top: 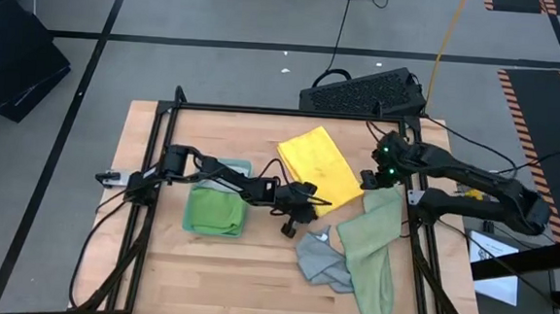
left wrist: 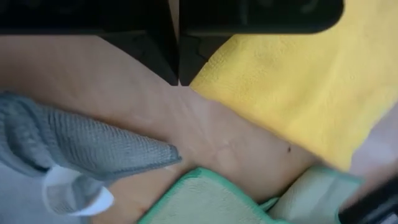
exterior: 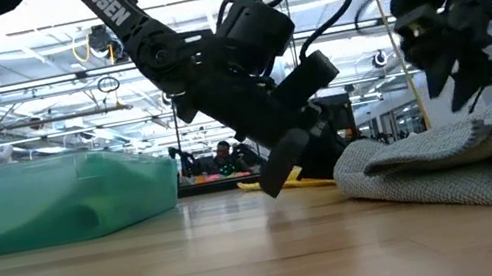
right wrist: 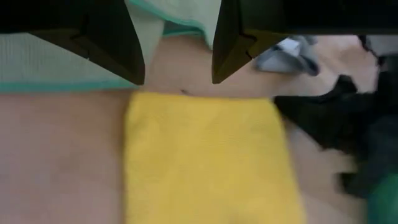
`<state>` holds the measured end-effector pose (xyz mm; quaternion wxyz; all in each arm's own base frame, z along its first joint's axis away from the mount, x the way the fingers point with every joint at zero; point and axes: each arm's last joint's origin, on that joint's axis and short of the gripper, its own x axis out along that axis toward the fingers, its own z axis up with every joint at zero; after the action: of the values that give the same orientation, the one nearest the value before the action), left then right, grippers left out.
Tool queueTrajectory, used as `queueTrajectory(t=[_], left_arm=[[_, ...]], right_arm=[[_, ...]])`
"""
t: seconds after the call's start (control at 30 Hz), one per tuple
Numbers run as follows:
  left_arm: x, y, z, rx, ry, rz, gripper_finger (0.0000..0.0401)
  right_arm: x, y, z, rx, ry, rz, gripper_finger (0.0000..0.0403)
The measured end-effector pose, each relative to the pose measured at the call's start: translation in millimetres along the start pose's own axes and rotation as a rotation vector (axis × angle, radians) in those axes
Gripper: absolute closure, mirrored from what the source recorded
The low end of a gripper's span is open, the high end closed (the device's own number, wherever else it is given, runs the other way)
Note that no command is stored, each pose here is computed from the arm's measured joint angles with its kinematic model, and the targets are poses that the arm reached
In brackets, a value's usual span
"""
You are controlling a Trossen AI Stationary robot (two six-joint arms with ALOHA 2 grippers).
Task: Fold microfiber towels
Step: Fold the yellow microfiber cloth
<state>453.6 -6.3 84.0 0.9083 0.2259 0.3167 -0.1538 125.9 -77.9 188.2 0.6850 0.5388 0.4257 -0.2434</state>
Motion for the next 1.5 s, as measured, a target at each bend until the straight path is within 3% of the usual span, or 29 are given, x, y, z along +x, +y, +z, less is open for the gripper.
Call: queueTrajectory(t=[0.33,0.6,0.87,1.17,1.33,1.5], left_arm=[[-28.5,21.2,28.9,-0.327,-0.125,0.098,0.0398],[-44.6,30.1,45.0,-0.427,-0.197,0.140,0.0399],[-47.8,37.1,43.7,-0.498,-0.210,0.148,0.0399],[-49.4,43.8,41.7,-0.531,-0.232,0.152,0.0400],[-49.5,43.7,42.3,-0.537,-0.236,0.151,0.0400],[-49.9,44.4,43.5,-0.540,-0.251,0.154,0.0395]], right_arm=[[-24.7,35.5,-33.3,-0.602,-0.217,0.213,0.0222],[8.1,60.7,-46.6,-0.863,-0.350,0.199,0.0220],[55.2,61.2,-63.0,-1.014,-0.399,0.085,0.0196],[88.3,66.8,-67.4,-1.098,-0.475,-0.004,0.0211],[97.1,69.6,-65.4,-1.082,-0.505,-0.006,0.0263],[100.8,68.8,-65.8,-1.028,-0.480,0.010,0.0370]])
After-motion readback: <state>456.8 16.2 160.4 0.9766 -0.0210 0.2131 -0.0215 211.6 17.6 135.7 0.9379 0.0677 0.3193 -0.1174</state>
